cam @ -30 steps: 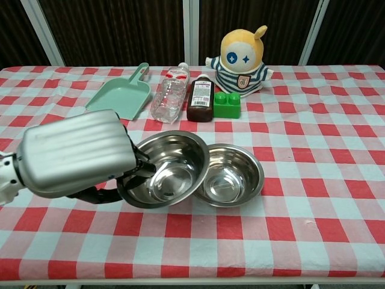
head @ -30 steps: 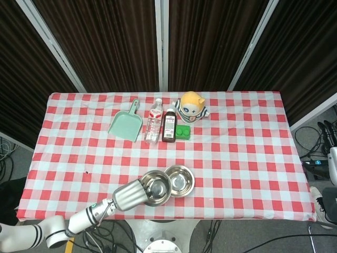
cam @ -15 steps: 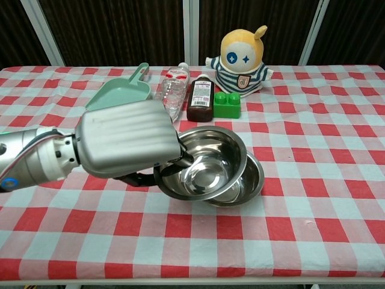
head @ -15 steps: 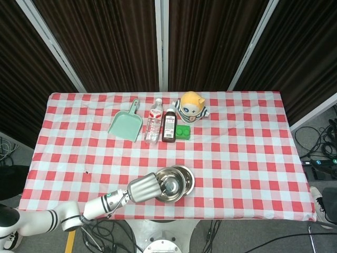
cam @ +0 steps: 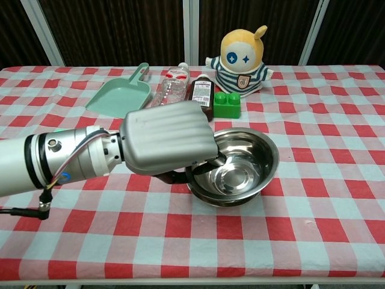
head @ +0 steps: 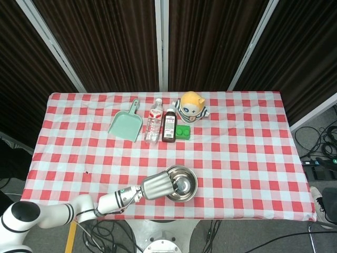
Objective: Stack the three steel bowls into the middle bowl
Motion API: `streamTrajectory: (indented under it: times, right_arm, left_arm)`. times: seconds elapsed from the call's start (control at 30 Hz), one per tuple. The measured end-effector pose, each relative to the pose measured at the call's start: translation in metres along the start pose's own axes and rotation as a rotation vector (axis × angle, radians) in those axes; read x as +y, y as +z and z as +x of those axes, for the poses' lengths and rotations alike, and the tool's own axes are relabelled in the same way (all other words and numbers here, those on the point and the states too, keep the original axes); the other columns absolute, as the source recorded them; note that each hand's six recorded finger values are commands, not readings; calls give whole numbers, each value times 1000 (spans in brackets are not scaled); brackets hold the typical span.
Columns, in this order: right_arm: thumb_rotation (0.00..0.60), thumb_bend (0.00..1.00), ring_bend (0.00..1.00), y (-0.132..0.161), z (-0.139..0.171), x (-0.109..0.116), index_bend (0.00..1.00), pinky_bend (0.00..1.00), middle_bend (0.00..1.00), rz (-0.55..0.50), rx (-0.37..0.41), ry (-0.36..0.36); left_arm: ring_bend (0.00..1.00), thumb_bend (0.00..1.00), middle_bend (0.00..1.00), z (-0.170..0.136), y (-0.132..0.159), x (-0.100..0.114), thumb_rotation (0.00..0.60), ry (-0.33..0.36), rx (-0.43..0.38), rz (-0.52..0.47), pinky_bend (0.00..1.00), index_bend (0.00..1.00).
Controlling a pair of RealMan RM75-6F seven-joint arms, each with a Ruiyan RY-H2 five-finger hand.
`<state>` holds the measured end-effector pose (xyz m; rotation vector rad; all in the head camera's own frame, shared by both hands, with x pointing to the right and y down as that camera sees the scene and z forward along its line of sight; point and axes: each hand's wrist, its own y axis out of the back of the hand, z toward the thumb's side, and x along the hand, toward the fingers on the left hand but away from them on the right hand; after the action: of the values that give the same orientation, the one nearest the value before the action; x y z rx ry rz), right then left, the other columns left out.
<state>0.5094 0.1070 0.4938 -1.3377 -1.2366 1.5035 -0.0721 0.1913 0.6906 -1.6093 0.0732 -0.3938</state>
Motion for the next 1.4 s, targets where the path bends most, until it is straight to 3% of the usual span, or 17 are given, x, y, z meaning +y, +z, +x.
streamTrajectory:
  times: [0.4, 0.6, 0.73, 1.03, 1.3, 1.4]
  right_arm:
    - [600, 19, 0, -7, -4, 0, 24, 0, 65, -7, -16, 2]
    - [600, 19, 0, -3, -5, 0, 24, 0, 65, -11, -6, 1]
    - [600, 19, 0, 0, -5, -1, 24, 0, 66, -13, 0, 2]
    - [600, 19, 0, 3, -4, 4, 25, 0, 66, -15, 7, -9]
    - [600, 17, 0, 9, -3, 2, 24, 0, 71, -9, 26, -8]
    - [600, 17, 0, 14, -3, -2, 25, 0, 70, -9, 36, -1]
  left_arm:
    - [860, 363, 717, 10, -12, -12, 600, -5, 6, 33, 952, 669]
    - [853, 284, 635, 4, -15, -12, 600, -3, -12, 29, 941, 517]
    - [841, 251, 569, 3, -15, -6, 600, 17, -22, 25, 933, 417]
    - [821, 240, 564, -1, -49, 25, 600, 64, 40, 94, 926, 410]
    - [814, 231, 552, -41, -83, 47, 600, 10, 119, 147, 914, 409]
    - [767, 217, 538, -61, -94, 48, 600, -24, 165, 165, 865, 410]
